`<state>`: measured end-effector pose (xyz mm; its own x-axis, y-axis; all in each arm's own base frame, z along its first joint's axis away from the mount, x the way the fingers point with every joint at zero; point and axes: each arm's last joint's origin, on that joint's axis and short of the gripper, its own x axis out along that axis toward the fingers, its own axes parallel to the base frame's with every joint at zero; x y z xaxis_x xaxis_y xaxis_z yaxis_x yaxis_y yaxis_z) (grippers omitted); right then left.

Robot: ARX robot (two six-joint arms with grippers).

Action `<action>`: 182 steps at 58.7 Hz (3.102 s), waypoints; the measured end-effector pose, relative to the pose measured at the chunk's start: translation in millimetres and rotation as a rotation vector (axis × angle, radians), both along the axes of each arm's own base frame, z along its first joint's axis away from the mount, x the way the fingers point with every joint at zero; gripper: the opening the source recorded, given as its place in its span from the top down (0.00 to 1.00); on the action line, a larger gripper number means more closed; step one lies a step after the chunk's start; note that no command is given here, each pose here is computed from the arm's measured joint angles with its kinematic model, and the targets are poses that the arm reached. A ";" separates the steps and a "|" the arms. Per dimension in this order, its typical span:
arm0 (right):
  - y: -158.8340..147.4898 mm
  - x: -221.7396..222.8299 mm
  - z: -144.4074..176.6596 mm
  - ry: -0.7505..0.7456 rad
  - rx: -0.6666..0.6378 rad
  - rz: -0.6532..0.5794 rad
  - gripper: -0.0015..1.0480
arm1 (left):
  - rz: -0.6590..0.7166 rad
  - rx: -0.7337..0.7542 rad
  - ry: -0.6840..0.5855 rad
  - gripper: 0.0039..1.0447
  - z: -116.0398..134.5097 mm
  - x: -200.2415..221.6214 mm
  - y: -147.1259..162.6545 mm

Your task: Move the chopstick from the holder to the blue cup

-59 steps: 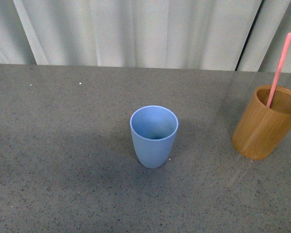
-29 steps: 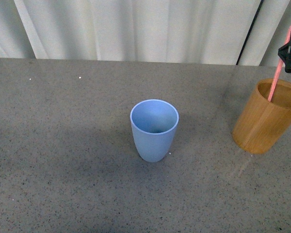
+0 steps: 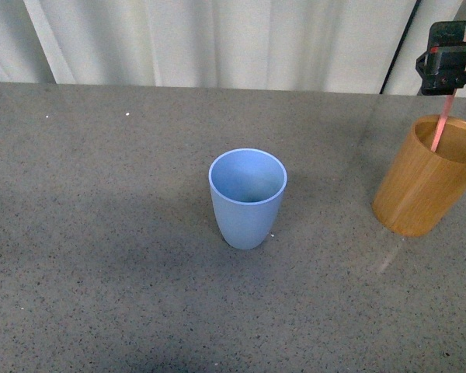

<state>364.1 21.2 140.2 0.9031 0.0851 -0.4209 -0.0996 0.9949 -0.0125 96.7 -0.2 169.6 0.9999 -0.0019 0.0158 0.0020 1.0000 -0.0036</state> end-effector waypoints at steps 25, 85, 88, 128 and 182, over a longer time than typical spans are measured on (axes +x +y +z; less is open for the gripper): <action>5.2 6.3 -0.3 -0.021 0.004 0.008 0.47 | 0.000 0.000 0.000 0.06 0.0 0.0 0.0; 39.6 -9.5 69.0 -0.261 -0.091 0.083 0.98 | 0.000 0.000 0.000 0.06 0.0 0.0 0.0; 43.5 -9.9 79.1 -0.293 -0.092 0.088 0.98 | 0.000 0.000 0.000 0.06 0.0 0.0 0.0; 112.7 -55.1 169.5 -0.402 0.248 0.317 0.98 | 0.000 0.000 0.000 0.06 0.0 0.0 0.0; 138.8 -32.0 92.2 -0.213 0.273 0.409 0.98 | 0.000 0.000 0.000 0.06 0.0 0.0 0.0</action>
